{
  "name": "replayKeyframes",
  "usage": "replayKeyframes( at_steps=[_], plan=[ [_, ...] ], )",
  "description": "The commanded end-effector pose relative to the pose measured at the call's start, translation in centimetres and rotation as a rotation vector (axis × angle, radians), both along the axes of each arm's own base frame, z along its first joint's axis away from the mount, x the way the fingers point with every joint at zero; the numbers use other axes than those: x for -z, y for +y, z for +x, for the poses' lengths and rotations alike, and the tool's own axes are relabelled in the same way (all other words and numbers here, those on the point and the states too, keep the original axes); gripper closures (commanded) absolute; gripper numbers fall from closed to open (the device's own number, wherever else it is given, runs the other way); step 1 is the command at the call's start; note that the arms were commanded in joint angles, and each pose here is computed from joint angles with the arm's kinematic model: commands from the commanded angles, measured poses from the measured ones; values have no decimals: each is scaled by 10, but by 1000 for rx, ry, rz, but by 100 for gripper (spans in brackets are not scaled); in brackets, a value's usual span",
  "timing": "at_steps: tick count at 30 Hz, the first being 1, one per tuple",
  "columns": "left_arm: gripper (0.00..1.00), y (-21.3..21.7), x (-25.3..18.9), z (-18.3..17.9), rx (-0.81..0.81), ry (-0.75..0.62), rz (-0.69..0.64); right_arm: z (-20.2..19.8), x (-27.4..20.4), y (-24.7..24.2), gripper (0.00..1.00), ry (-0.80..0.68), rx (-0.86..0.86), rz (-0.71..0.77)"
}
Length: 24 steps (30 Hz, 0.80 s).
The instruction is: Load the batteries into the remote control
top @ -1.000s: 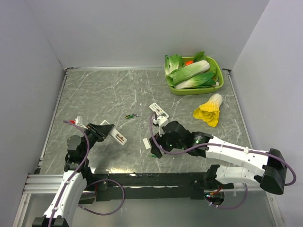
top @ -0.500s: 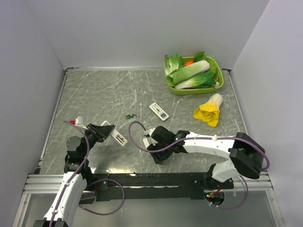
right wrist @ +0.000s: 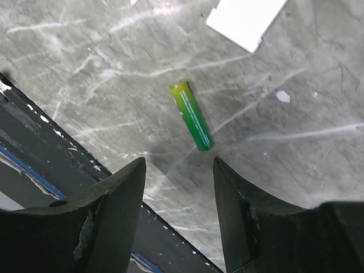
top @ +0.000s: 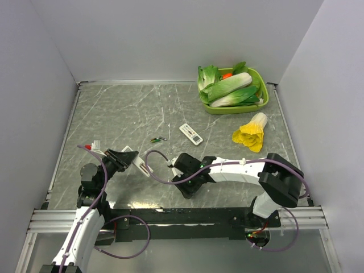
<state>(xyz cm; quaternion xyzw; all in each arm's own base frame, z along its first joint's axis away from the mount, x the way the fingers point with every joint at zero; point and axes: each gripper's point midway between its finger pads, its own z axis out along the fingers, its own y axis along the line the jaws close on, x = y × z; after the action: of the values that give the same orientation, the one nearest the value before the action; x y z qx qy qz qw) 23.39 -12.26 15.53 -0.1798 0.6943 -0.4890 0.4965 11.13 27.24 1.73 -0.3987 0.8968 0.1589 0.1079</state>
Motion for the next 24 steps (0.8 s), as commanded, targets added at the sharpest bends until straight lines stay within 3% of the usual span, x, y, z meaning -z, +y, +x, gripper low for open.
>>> replayKeyframes(
  at_steps=[1,14,24],
  plan=[
    [98,-1,13,-3,7,0,9,3,9,7,42,-21,-21,-34],
    [98,-1,14,-4,10,3,8,11,16,6,51,-56,-17,-86],
    [98,-2,14,-4,14,3,0,29,14,2,51,-132,39,-146]
  ],
)
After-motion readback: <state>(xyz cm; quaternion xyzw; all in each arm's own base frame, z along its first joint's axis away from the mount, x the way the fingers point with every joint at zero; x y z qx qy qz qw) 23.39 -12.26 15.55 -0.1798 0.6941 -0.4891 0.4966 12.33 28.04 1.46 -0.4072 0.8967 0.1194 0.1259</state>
